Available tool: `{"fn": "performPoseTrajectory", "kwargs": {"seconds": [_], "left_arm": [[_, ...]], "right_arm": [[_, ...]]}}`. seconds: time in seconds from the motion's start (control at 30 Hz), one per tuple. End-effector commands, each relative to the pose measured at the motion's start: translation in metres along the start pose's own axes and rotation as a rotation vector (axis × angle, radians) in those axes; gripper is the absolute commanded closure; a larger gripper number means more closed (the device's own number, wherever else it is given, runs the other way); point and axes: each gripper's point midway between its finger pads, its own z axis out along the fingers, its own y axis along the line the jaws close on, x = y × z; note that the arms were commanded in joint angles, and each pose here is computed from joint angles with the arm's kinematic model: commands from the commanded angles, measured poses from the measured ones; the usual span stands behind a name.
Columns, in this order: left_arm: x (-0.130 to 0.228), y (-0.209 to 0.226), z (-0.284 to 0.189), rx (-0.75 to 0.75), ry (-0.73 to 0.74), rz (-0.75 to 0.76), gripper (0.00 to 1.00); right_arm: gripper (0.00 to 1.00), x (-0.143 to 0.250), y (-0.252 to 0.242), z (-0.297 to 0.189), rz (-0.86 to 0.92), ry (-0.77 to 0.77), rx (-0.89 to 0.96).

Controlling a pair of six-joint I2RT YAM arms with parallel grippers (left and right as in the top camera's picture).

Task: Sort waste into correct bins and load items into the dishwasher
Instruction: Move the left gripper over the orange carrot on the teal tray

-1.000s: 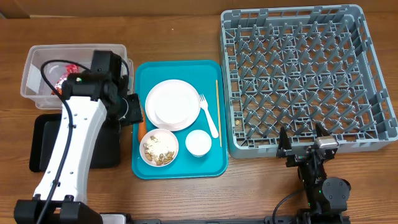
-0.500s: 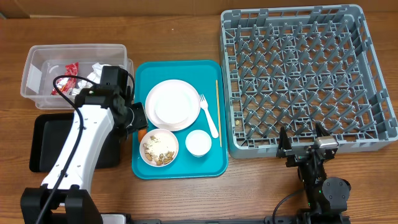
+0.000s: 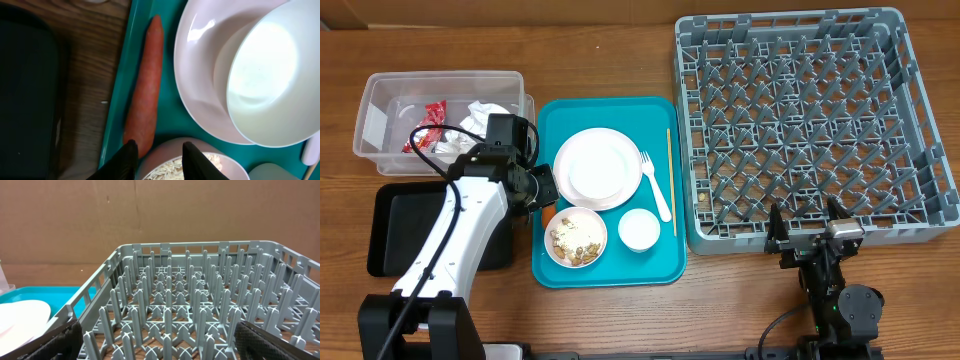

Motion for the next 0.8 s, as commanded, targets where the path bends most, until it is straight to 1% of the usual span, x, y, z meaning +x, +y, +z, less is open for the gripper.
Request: {"fn": "performPoseTrajectory", "kwargs": {"seconds": [0.0, 0.17, 0.27, 0.57, 0.77], "left_arm": [[-0.002, 0.004, 0.002, -0.024, -0.013, -0.004, 0.67], [-0.003, 0.011, 0.004, -0.059, -0.029, -0.005, 0.69], [-0.001, 0.012, 0.009, -0.057, -0.032, -0.005, 0.67], [0.004, 0.016, 0.026, -0.049, -0.051, -0.003, 0.68], [0.002, 0.015, 0.028, -0.043, -0.064, 0.008, 0.68]], "right_arm": [[0.0, 0.002, 0.0, 0.0, -0.002, -0.005, 0.002], [0.0, 0.002, -0.001, 0.0, -0.002, -0.005, 0.002], [0.0, 0.002, 0.0, 0.0, -0.002, -0.005, 0.002], [0.0, 0.002, 0.0, 0.0, -0.002, -0.005, 0.002], [0.0, 0.002, 0.0, 0.0, -0.002, -0.005, 0.002]]}}
